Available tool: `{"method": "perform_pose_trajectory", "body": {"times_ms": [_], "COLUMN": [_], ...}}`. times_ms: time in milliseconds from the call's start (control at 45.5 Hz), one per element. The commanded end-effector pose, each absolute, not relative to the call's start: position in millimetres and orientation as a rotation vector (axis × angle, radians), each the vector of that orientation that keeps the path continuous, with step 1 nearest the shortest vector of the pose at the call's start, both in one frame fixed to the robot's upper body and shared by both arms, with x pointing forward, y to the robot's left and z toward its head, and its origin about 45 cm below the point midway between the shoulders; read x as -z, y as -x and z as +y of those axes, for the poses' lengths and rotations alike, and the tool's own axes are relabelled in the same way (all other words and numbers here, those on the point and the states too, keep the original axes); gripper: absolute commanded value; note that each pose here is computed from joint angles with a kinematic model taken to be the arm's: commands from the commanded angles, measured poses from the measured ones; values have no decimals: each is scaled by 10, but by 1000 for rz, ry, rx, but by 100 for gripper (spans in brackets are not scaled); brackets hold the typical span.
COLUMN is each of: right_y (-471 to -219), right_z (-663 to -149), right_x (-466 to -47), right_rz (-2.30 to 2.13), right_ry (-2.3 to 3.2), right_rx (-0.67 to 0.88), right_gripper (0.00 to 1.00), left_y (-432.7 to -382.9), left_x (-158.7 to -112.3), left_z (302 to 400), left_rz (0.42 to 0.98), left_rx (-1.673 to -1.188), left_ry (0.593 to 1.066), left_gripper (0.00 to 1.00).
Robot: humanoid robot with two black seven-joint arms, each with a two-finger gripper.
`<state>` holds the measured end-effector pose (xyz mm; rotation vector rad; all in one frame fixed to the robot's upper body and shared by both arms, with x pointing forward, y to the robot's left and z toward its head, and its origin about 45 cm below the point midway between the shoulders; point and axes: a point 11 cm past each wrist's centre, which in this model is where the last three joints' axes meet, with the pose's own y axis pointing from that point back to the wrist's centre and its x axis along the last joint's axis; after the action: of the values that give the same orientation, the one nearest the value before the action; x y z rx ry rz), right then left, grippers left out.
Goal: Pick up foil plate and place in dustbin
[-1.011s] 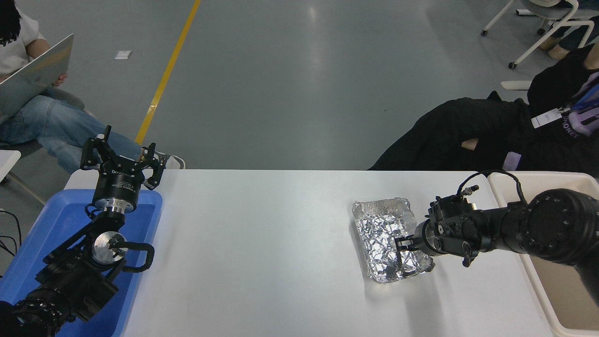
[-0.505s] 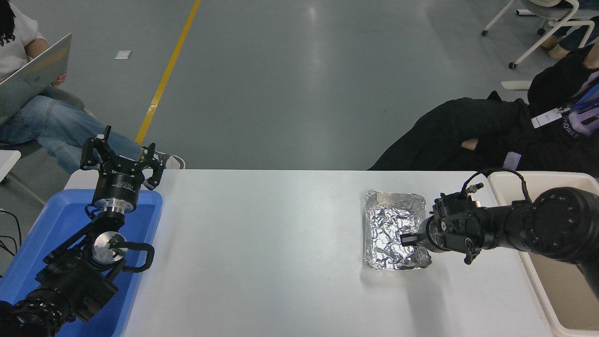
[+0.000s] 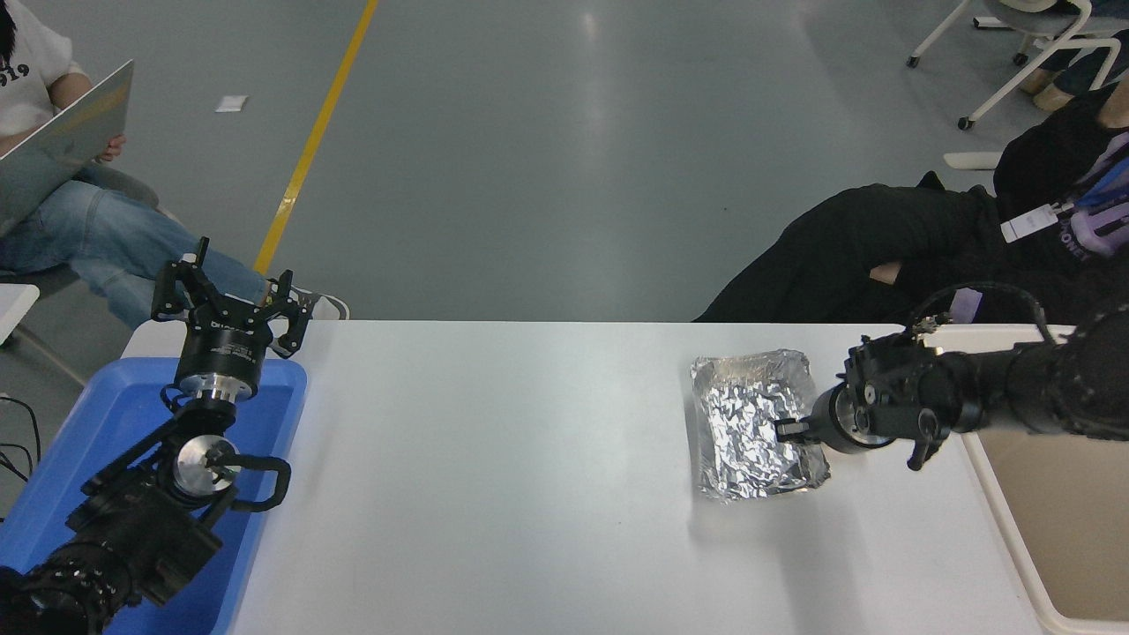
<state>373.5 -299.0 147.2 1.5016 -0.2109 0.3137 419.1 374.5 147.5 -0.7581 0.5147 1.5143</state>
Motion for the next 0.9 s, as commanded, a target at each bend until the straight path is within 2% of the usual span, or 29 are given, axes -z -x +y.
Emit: {"method": "perform_pose_trajectory", "body": {"times_ms": [0,462,593,879], "right_y": [-3609,-3522,-3479,-3522], "right_z": [-2999,-2829,-2791,-2793], "right_x": [-2194,-3391,-3512,-3703], "right_rz": [-191,-61,-30,-75], "right_ry": [-1518,-1599,-1615,-1626], "right_rx": [-321,-154,-121,-160], "right_gripper": [0,0,0,0], "left_y": [-4190,-4190,-4190,-4190], "left_x": [-1473,-1475,-1475,-1475], "left_z": [3742,3750,3750,3750], "left_rz": [515,514,514,514], "left_rx": [-1514,-1516,-1516,-1516], "left_ry": [758,757,757,757], "left_gripper": [99,99,99,99]}}
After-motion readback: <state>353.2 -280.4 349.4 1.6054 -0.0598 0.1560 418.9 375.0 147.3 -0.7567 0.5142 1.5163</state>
